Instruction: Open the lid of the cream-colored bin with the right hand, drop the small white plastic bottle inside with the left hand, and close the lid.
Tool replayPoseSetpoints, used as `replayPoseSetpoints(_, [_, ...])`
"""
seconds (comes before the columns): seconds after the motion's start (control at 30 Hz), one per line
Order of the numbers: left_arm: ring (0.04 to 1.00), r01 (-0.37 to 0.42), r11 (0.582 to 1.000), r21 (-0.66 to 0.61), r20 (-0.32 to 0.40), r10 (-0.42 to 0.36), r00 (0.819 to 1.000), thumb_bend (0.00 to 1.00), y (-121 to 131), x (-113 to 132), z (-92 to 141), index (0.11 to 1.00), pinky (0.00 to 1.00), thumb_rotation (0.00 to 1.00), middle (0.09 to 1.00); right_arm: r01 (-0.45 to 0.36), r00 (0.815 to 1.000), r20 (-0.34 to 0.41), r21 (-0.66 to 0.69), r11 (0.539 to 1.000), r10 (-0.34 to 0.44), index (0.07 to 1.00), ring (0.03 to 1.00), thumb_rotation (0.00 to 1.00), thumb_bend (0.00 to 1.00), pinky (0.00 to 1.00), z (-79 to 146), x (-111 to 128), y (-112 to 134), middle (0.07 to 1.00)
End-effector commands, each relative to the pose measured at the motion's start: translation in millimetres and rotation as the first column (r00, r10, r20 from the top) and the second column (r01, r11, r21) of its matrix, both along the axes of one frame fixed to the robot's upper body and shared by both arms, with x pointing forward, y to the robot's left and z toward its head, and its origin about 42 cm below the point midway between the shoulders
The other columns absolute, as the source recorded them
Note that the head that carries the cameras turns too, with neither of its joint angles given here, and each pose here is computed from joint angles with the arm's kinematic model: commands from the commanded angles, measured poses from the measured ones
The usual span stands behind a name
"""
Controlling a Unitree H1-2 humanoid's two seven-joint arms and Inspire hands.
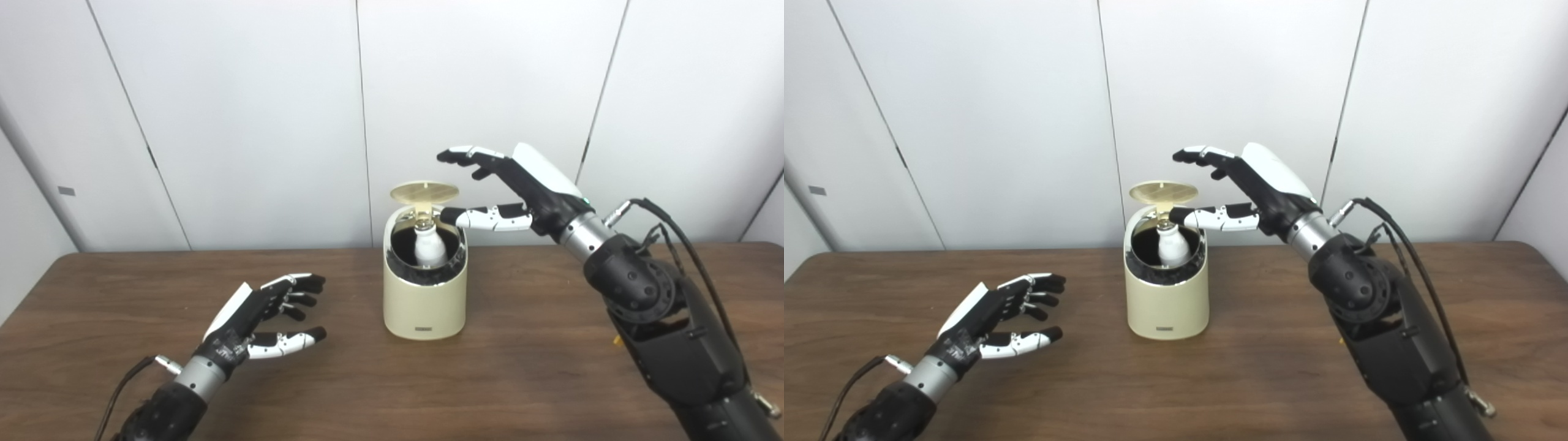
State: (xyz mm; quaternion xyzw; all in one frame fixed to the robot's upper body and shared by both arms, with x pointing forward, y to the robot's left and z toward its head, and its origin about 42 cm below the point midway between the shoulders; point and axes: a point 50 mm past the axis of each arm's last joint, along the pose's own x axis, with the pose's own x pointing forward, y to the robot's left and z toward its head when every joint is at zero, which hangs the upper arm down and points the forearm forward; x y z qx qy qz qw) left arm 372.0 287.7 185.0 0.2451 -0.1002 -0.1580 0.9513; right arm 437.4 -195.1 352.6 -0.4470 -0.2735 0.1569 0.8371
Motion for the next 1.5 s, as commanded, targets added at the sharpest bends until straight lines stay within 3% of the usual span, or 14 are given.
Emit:
replayPoseSetpoints(0.0, [0.757,0.002,1.0,0.009,0.064,-0.003,0.998,0.61,-0.3,3.9,13.9,0.822,0.67,0.15,0.811,-0.04,0.994,0.105,-0.025,0.999,0.043,0.793,0.866,0.72,0.55,0.76,31.9,0.6,5.6,0.838])
replayPoseSetpoints(0.3, [0.768,-0.018,1.0,0.017,0.082,0.016,0.996,0.62,-2.9,3.0,10.7,0.836,0.66,0.15,0.82,-0.046,0.996,0.076,-0.128,0.991,0.056,0.773,0.913,0.76,0.63,0.78,31.4,4.4,10.6,0.822])
replayPoseSetpoints(0.97, [0.755,-0.033,0.999,0.016,0.1,0.031,0.994,0.62,-8.3,2.8,13.2,0.816,0.66,0.14,0.801,-0.074,0.997,-0.014,-0.274,0.959,0.073,0.731,0.925,0.75,0.65,0.81,26.4,-4.2,3.6,0.805])
replayPoseSetpoints(1.2, [0.756,-0.028,1.0,0.006,0.104,0.027,0.994,0.63,-9.7,3.0,13.4,0.813,0.65,0.16,0.8,-0.086,0.995,0.012,-0.339,0.937,0.096,0.722,0.929,0.74,0.63,0.85,25.4,-14.3,6.9,0.764])
replayPoseSetpoints(1.3, [0.756,-0.028,1.0,0.006,0.109,0.027,0.994,0.63,-11.3,3.1,13.7,0.811,0.66,0.16,0.798,-0.091,0.987,0.086,-0.413,0.906,0.139,0.716,0.903,0.69,0.62,0.94,23.6,-18.1,11.0,0.736])
replayPoseSetpoints(1.4, [0.759,-0.025,1.0,0.004,0.113,0.025,0.993,0.62,-11.5,3.5,13.6,0.809,0.66,0.15,0.797,-0.096,0.975,0.134,-0.467,0.879,0.178,0.705,0.884,0.64,0.64,0.96,21.1,-19.0,13.7,0.711])
replayPoseSetpoints(1.47, [0.761,-0.026,1.0,0.0,0.113,0.025,0.993,0.62,-11.3,3.4,13.5,0.809,0.66,0.15,0.797,-0.1,0.969,0.15,-0.493,0.864,0.198,0.702,0.876,0.66,0.66,0.94,19.1,-18.6,14.5,0.701])
